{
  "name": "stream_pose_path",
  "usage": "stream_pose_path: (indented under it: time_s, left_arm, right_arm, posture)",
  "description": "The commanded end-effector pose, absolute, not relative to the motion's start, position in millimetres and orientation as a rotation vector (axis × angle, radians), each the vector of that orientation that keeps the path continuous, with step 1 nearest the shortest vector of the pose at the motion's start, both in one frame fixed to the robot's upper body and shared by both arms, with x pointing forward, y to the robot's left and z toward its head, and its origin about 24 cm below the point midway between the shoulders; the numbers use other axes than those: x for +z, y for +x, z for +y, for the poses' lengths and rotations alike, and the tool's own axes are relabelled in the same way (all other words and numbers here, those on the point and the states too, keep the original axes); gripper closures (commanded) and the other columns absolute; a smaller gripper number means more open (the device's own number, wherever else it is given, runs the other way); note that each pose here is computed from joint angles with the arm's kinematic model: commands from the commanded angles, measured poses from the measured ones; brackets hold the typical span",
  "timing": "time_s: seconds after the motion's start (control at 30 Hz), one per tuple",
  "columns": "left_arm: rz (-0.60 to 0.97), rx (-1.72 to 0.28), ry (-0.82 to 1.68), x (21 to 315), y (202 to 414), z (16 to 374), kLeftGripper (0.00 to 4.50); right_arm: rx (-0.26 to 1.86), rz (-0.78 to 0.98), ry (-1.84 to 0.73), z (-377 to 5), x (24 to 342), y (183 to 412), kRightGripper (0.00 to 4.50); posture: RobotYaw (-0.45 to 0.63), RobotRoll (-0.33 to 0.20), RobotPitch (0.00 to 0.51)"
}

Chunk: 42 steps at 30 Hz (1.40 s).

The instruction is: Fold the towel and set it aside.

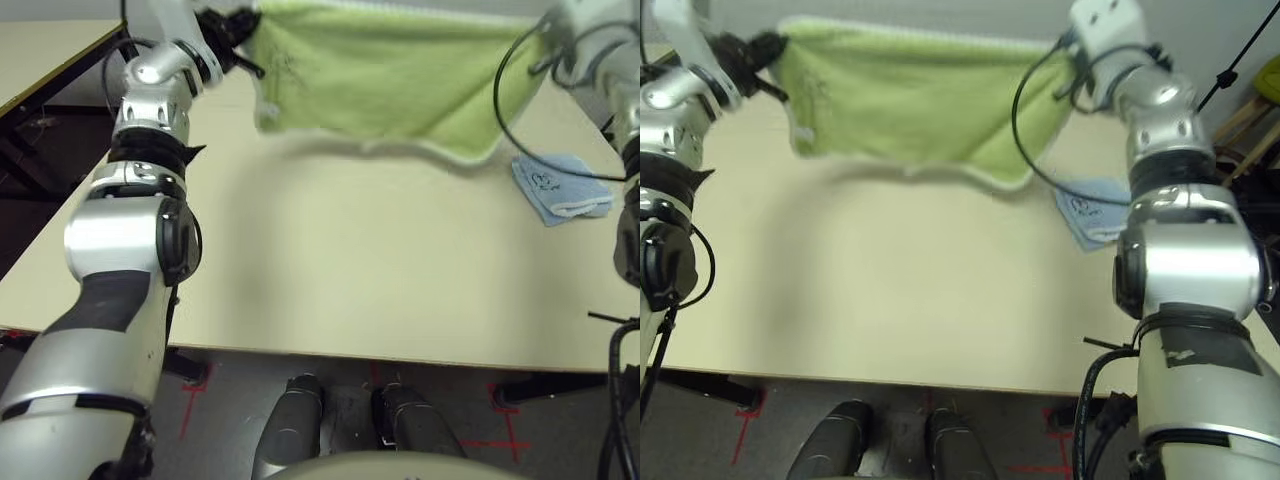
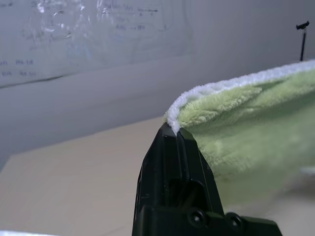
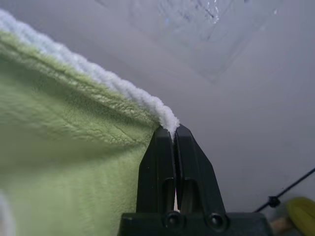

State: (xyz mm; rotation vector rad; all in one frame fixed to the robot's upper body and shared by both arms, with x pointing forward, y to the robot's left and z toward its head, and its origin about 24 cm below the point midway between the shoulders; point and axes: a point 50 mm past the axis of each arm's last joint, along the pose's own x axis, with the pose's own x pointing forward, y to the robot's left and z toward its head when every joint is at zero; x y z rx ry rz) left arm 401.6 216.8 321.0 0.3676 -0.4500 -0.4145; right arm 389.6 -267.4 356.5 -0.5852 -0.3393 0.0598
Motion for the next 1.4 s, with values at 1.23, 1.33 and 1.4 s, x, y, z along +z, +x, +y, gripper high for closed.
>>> stream_pose_path:
  time_s: [1.23,1.33,1.4]
  left_arm:
    - [0.528,-0.882,0.548,146.2,312.0,280.3,4.48]
    - [0.479,-0.792,0.630,142.7,332.0,281.4,4.48]
    - [0.466,-0.748,0.651,137.3,341.4,281.4,4.48]
  right_arm:
    - [0.706,0.622,-0.757,-298.7,175.5,322.5,4.50]
    - [0.661,0.545,-0.827,-294.4,172.2,341.3,4.50]
    - [0.641,0.495,-0.845,-288.8,169.3,351.6,4.50]
  posture:
    - [0.10,0.000,0.112]
    - [0.11,0.000,0.110]
    - [0.11,0.000,0.110]
